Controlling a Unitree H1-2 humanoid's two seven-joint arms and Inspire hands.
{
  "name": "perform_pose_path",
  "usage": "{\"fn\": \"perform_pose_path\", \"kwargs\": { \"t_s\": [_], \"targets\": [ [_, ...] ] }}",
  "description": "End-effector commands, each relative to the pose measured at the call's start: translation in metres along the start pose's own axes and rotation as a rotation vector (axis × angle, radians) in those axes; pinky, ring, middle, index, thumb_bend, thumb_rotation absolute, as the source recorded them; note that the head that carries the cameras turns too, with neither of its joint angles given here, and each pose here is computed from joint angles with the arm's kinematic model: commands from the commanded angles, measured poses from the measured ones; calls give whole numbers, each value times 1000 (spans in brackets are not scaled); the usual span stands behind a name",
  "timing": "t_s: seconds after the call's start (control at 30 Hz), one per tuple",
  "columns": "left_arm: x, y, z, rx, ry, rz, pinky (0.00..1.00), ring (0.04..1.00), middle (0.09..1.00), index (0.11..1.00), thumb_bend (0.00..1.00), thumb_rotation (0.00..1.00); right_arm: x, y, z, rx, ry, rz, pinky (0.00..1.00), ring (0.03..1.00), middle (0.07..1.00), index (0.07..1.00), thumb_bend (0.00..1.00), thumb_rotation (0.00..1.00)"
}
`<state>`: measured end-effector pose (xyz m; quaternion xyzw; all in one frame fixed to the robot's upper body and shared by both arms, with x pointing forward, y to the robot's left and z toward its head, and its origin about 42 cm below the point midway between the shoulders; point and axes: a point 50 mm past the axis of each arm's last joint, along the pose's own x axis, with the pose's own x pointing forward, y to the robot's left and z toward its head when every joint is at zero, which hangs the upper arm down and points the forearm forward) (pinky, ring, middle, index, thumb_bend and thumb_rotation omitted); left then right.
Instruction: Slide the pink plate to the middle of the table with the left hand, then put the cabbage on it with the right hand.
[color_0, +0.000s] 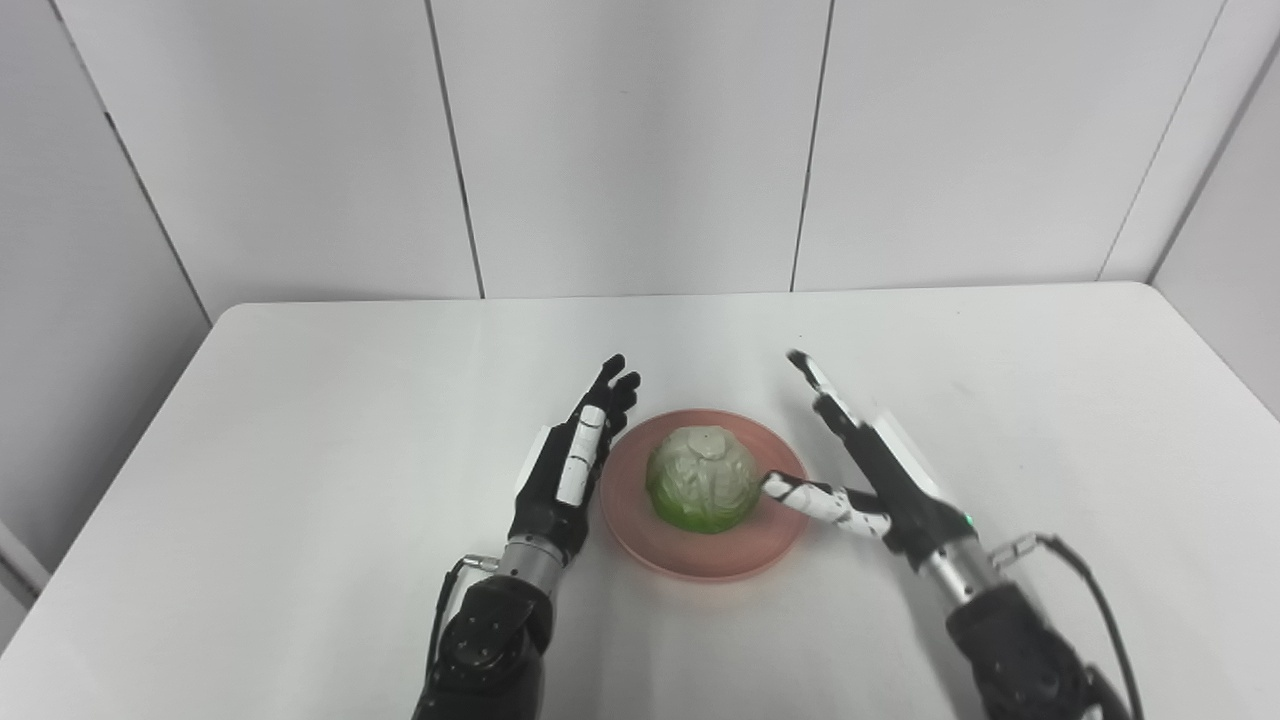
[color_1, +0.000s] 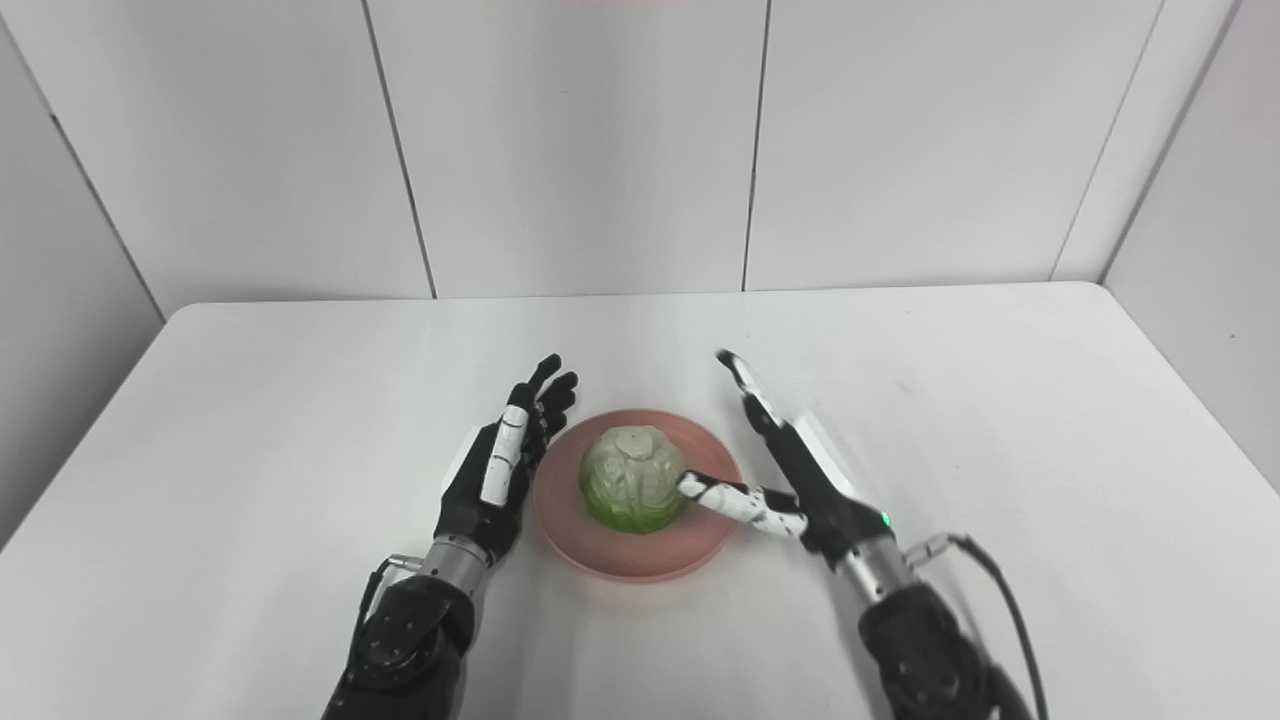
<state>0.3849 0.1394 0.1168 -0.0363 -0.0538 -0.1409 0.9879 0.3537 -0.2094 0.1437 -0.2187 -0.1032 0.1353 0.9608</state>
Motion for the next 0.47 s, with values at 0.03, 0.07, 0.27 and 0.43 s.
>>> {"fn": "perform_pose_path", "kwargs": {
  "t_s": [0.03, 0.07, 0.27, 0.43],
  "targets": [
    [-16, 8, -9, 8, 27, 7, 1000, 1000, 991, 991, 771, 1000, 12, 2, 11, 216, -48, -61, 999, 1000, 1000, 1000, 721, 989],
    [-18, 9, -9, 9, 25, 9, 1000, 1000, 996, 996, 768, 1000, 11, 6, 9, 276, -46, -70, 1000, 1000, 1000, 1000, 714, 994],
    [-23, 16, -8, 15, 17, 39, 1000, 1000, 1000, 1000, 770, 1000, 12, 18, 6, 434, -42, -98, 1000, 1000, 1000, 1000, 752, 997],
    [-26, 18, -9, 13, 9, 64, 1000, 1000, 1000, 1000, 767, 1000, 13, 24, 5, 443, -48, -107, 1000, 1000, 1000, 1000, 754, 971]
  ]
}}
